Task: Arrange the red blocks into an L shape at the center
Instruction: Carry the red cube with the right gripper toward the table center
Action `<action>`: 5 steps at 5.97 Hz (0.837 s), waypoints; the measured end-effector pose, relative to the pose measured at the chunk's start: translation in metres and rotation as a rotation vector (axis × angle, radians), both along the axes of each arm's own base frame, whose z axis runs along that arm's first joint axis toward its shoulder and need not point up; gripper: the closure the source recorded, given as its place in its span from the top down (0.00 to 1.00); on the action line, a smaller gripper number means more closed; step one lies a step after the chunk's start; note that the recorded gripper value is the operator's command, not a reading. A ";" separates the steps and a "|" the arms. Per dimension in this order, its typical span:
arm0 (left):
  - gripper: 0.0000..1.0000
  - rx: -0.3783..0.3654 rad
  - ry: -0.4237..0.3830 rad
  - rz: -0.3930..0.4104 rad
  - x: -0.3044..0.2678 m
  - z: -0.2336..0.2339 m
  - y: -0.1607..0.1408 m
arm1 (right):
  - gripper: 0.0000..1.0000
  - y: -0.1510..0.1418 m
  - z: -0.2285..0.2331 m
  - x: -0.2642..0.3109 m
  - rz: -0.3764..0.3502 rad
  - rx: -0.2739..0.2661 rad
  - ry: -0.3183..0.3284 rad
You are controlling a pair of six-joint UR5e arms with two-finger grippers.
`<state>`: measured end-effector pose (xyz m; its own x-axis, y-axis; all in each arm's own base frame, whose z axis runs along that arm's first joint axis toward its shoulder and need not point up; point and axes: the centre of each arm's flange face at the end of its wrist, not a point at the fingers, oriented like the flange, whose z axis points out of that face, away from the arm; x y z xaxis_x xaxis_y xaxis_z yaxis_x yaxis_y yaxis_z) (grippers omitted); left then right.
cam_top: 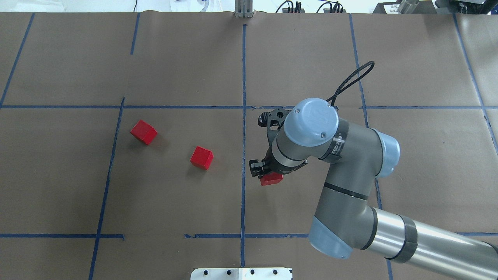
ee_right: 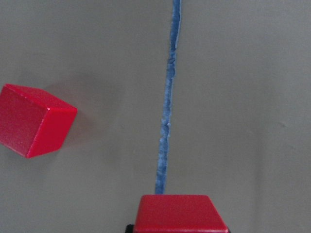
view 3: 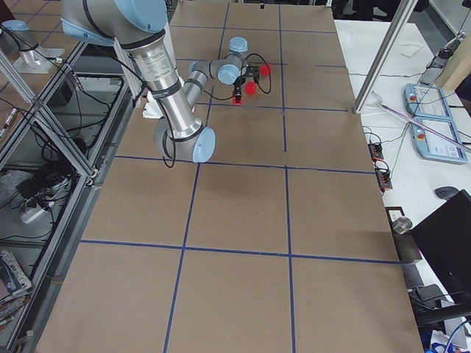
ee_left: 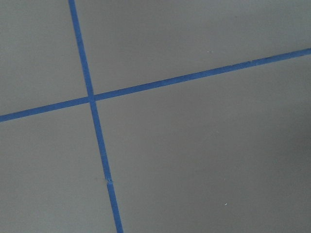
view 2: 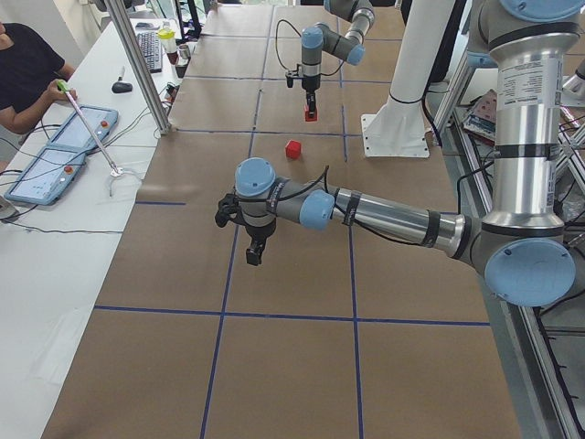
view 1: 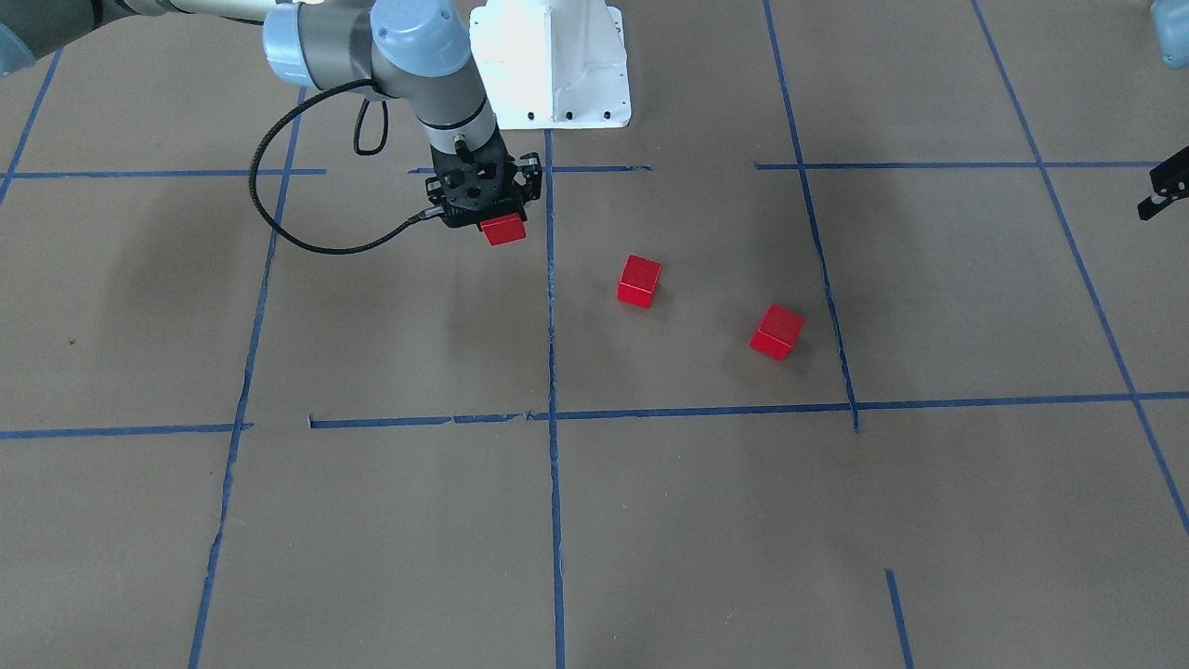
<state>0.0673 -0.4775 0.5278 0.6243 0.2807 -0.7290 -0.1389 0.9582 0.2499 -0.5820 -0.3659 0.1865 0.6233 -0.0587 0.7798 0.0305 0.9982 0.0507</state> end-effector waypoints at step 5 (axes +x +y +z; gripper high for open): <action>1.00 0.018 0.066 0.019 0.073 -0.047 -0.011 | 0.11 0.001 0.006 -0.043 0.050 -0.064 0.060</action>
<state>0.1406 -0.4883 0.4807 0.5694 0.3050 -0.7633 -0.1392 0.9510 0.2762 -0.6254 -0.3651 0.1923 0.6701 0.0226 0.7420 -0.0181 0.9997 -0.0142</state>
